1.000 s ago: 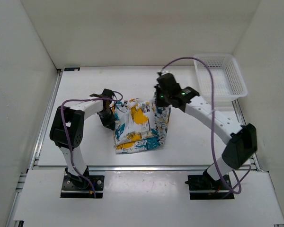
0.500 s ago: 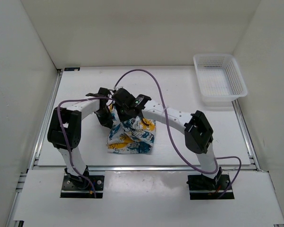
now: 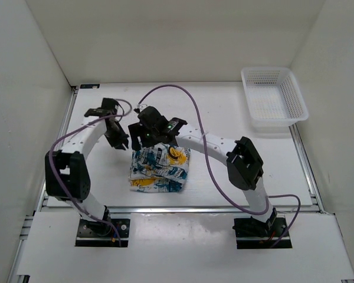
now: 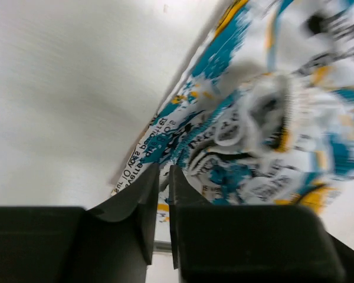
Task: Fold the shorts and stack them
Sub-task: Fold the shorts
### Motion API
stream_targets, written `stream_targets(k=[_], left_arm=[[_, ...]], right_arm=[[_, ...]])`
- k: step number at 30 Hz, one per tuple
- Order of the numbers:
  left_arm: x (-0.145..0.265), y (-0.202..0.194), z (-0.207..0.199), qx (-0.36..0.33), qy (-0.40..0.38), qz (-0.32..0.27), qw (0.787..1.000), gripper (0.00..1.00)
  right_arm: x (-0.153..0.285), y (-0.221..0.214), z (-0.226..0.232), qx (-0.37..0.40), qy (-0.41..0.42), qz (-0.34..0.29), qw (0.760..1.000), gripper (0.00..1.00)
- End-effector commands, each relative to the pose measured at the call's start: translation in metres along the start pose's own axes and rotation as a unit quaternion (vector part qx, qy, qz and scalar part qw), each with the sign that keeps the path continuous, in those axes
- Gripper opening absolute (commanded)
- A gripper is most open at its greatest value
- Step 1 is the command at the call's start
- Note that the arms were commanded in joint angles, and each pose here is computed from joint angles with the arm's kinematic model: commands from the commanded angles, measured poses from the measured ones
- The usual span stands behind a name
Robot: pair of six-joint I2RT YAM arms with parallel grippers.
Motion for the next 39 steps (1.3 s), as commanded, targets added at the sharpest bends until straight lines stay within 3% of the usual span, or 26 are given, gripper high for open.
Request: stream_targets(k=[1, 3, 5, 6, 7, 8, 9, 10, 14, 16, 18, 19, 22, 23, 26, 27, 28, 30, 35, 39], left_arm=[[0.064, 0.029, 0.007, 0.004, -0.020, -0.076, 0.997, 0.26], [0.084, 0.038, 0.005, 0.001, -0.029, -0.101, 0.994, 0.27], [0.090, 0.041, 0.003, -0.009, -0.034, -0.106, 0.994, 0.25], [0.094, 0.039, -0.001, -0.023, -0.038, -0.110, 0.993, 0.21], [0.098, 0.039, -0.008, -0.035, -0.049, -0.113, 0.992, 0.16], [0.099, 0.038, -0.017, -0.053, -0.058, -0.111, 0.991, 0.10], [0.096, 0.033, -0.029, -0.072, -0.065, -0.107, 0.989, 0.10], [0.090, 0.028, -0.036, -0.087, -0.068, -0.095, 0.989, 0.10], [0.066, 0.012, -0.068, -0.133, -0.086, -0.071, 0.985, 0.12], [0.048, 0.000, -0.085, -0.157, -0.091, -0.044, 0.982, 0.26], [0.035, -0.005, -0.095, -0.175, -0.089, -0.031, 0.980, 0.50], [0.029, -0.001, -0.098, -0.179, -0.082, -0.034, 0.980, 0.68], [-0.001, -0.001, -0.101, -0.189, -0.058, -0.009, 0.980, 0.76], [-0.014, -0.002, -0.100, -0.193, -0.050, 0.005, 0.980, 0.76], [-0.027, -0.002, -0.098, -0.198, -0.037, 0.017, 0.979, 0.63], [-0.029, 0.000, -0.099, -0.202, -0.037, 0.017, 0.979, 0.53], [-0.029, 0.001, -0.098, -0.202, -0.033, 0.014, 0.979, 0.28], [-0.019, 0.005, -0.098, -0.202, -0.032, 0.003, 0.979, 0.10], [0.017, 0.016, -0.087, -0.192, -0.010, -0.030, 0.981, 0.10], [0.040, 0.023, -0.074, -0.172, -0.019, -0.048, 0.984, 0.10]], right_arm=[[0.044, 0.030, 0.030, 0.014, 0.067, -0.055, 0.996, 0.79], [0.069, 0.039, 0.027, 0.011, 0.069, -0.082, 0.994, 0.79], [0.084, 0.027, 0.004, -0.005, 0.047, -0.085, 0.995, 0.70], [0.088, 0.024, -0.002, -0.011, 0.039, -0.091, 0.995, 0.43], [0.101, 0.026, -0.011, -0.022, 0.032, -0.103, 0.994, 0.28], [0.096, 0.013, -0.035, -0.042, 0.006, -0.091, 0.995, 0.16], [0.099, 0.005, -0.046, -0.052, -0.006, -0.084, 0.995, 0.03], [0.109, 0.009, -0.059, -0.067, -0.015, -0.096, 0.993, 0.00], [0.115, -0.022, -0.112, -0.110, -0.061, -0.072, 0.989, 0.02], [0.123, -0.023, -0.129, -0.123, -0.074, -0.076, 0.987, 0.11], [0.121, -0.031, -0.136, -0.125, -0.074, -0.060, 0.988, 0.34], [0.120, -0.034, -0.139, -0.129, -0.072, -0.053, 0.988, 0.61], [0.117, -0.040, -0.149, -0.147, -0.067, -0.026, 0.987, 0.80], [0.115, -0.043, -0.148, -0.147, -0.060, -0.021, 0.987, 0.80], [0.110, -0.049, -0.155, -0.175, -0.043, -0.005, 0.984, 0.82], [0.105, -0.052, -0.158, -0.185, -0.038, 0.001, 0.982, 0.83], [0.100, -0.055, -0.162, -0.197, -0.034, 0.008, 0.980, 0.83], [0.091, -0.060, -0.160, -0.208, -0.013, 0.025, 0.978, 0.84], [0.070, -0.067, -0.152, -0.225, 0.024, 0.049, 0.973, 0.84], [0.049, -0.073, -0.142, -0.220, 0.031, 0.070, 0.973, 0.76]])
Point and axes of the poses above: each gripper's point midway between its finger pads, its own x axis back along the fingers, its own z axis along the line the jaws close on, y = z × x, the point moved 1 cm from there along x, back along the fingers, and after that the axes turned 13 degrees about -x, right-handed, at the moved point
